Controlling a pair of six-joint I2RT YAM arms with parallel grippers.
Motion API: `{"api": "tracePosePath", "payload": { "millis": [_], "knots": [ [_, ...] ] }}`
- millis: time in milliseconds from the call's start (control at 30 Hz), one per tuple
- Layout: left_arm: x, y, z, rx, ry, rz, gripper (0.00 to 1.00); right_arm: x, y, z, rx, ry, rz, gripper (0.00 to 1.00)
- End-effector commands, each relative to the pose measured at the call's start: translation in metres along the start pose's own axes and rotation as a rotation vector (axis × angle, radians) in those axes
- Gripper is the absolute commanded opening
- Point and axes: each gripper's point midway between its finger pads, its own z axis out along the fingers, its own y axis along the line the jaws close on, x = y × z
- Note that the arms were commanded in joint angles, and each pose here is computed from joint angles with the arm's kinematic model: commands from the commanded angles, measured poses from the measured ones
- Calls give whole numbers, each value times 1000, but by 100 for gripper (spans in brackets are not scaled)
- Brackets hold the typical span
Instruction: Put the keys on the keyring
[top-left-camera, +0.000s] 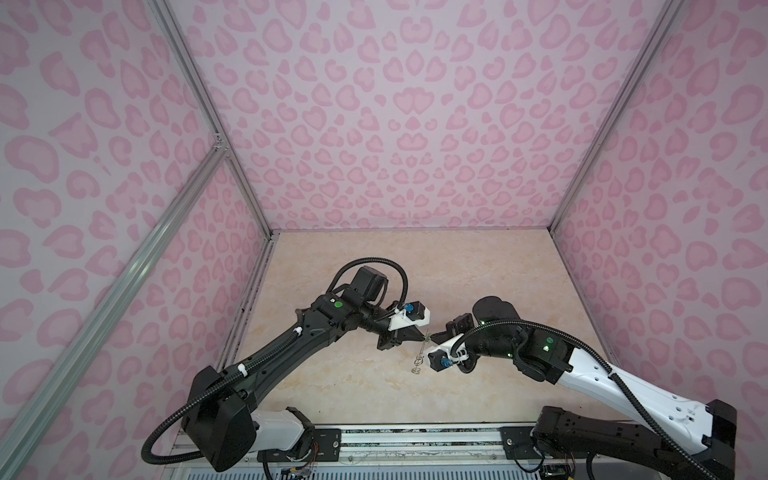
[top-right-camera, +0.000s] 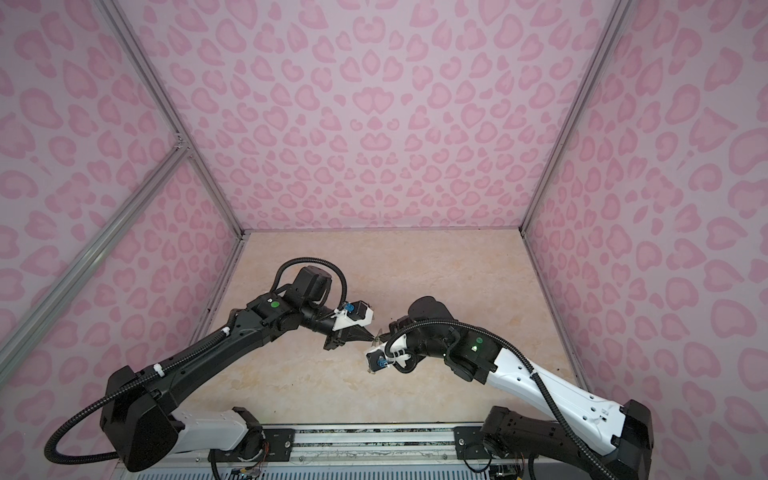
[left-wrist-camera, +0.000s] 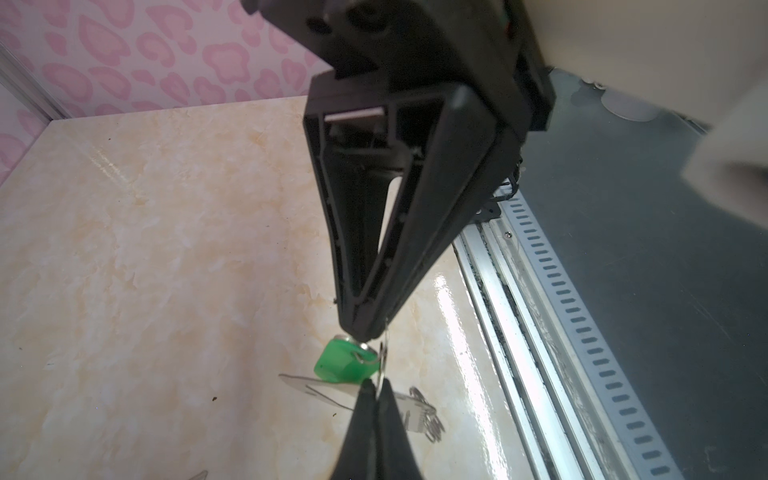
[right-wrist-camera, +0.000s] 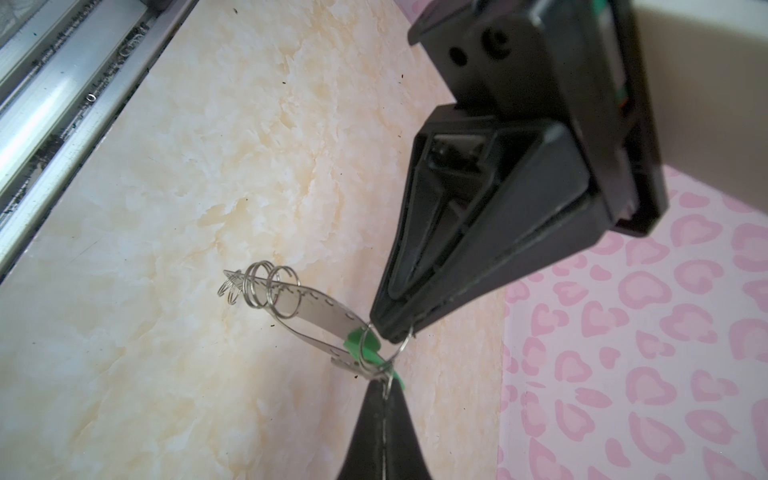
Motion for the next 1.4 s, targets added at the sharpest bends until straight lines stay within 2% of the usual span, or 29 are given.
{"api": "tracePosePath", "payload": {
  "millis": [0, 467, 533, 733, 967, 1067, 1200, 1267, 1367],
  "knots": [
    [-18, 5, -4, -13, -60, 52, 3, 7, 17, 5, -63, 40, 7, 0],
    [-20, 10, -4, -35, -62, 58, 3, 5, 17, 7, -10, 25, 72, 0],
    [-23, 12, -5, -42, -72, 57, 3, 6, 8, 10, 45, 18, 128, 0],
    [-27, 19, -13, -65, -109, 61, 3, 11, -5, 2, 128, 2, 276, 21],
    [-33, 30, -20, -106, -139, 85, 3, 5, -24, -15, 227, -89, 492, 30],
    [-36, 32, -22, -125, -142, 96, 3, -6, -39, -23, 265, -175, 622, 31],
    [-39, 34, -25, -151, -147, 116, 3, -23, -53, -32, 292, -310, 731, 31],
    [-40, 33, -26, -155, -147, 124, 3, -23, -60, -36, 323, -330, 775, 28],
    [-40, 32, -28, -163, -146, 136, 3, -20, -58, -35, 310, -318, 816, 27]
  ]
}}
